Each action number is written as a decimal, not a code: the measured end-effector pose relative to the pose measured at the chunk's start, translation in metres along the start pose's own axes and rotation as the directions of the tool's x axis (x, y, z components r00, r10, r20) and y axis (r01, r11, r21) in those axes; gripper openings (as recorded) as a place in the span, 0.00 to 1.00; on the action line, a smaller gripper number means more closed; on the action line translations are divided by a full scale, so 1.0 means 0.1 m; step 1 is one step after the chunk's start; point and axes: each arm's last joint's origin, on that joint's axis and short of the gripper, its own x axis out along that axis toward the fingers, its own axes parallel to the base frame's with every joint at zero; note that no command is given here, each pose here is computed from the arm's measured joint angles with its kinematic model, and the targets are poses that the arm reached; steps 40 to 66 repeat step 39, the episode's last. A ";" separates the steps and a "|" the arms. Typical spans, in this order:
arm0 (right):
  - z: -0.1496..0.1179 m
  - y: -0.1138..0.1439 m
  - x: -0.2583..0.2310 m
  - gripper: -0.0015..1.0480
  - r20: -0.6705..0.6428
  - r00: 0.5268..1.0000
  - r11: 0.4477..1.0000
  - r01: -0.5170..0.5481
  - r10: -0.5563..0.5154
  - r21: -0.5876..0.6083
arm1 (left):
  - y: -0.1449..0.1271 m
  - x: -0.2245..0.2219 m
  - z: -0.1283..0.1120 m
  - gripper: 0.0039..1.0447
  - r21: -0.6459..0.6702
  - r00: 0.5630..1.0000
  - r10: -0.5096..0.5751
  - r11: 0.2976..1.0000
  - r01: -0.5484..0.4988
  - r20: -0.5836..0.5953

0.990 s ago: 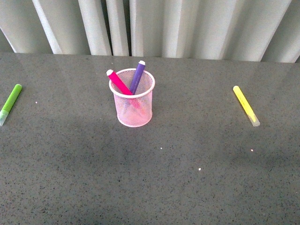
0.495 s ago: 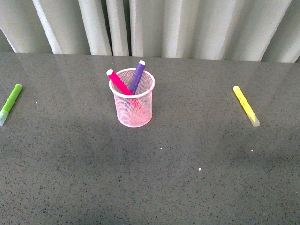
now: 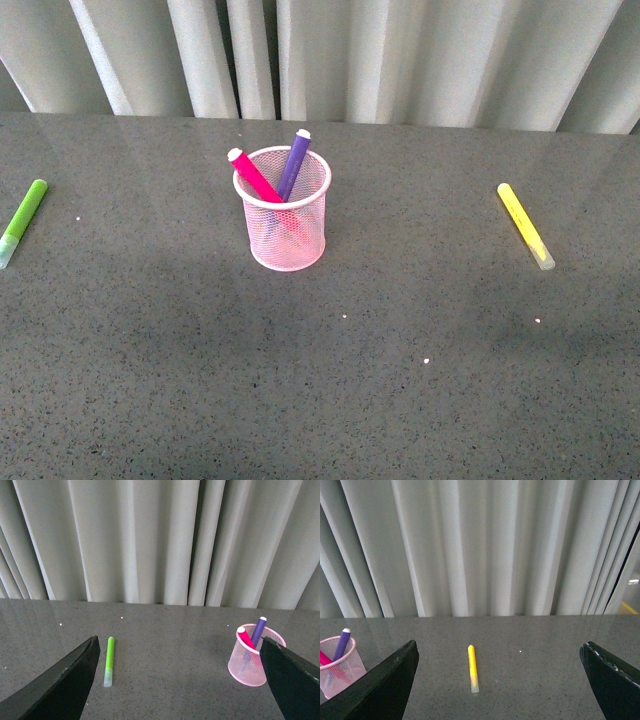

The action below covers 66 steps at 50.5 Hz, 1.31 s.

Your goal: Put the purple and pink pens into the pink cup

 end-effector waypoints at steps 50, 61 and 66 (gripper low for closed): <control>0.00 0.00 0.00 0.93 0.000 1.000 1.000 0.000 0.000 0.000 | 0.00 0.00 0.00 0.94 0.000 1.000 0.000 1.000 0.000 0.000; 0.00 0.00 0.00 0.93 0.000 1.000 1.000 0.000 0.000 0.000 | 0.00 0.00 0.00 0.94 0.000 1.000 0.000 1.000 0.000 0.000; 0.00 0.00 0.00 0.93 0.000 1.000 1.000 0.000 0.000 0.000 | 0.00 0.00 0.00 0.94 0.000 1.000 0.000 1.000 0.000 0.000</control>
